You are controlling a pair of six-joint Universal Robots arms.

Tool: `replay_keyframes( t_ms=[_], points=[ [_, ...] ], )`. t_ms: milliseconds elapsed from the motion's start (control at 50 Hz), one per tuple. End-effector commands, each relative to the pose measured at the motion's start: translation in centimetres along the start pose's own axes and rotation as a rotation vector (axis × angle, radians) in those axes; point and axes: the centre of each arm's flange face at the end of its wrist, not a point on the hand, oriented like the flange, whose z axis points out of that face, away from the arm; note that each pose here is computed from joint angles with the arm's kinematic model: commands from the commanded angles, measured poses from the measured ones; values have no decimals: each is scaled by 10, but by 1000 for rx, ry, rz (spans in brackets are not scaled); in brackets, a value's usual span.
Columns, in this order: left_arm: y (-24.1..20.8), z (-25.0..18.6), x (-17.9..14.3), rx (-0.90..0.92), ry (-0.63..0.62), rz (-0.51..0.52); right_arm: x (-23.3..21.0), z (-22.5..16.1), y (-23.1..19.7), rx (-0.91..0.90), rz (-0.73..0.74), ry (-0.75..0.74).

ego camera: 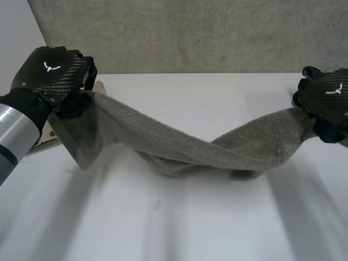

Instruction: Fold the laundry.

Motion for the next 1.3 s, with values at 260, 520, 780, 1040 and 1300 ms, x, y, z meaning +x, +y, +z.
replay_keyframes(
  t_ms=[260,520,780,1040,1300],
  points=[
    [140,137,22,-281,82,-80,-59,146,72,-223,64,-84],
    [135,116,40,-306,129,-43,-80,151,90,-210,122,-55],
    [118,46,68,-283,219,150,-90,144,98,-239,126,-86],
    [169,72,75,-315,238,427,-101,139,101,-247,123,-108],
    [176,82,73,-334,202,471,-102,139,103,-245,119,-105]
  ],
)
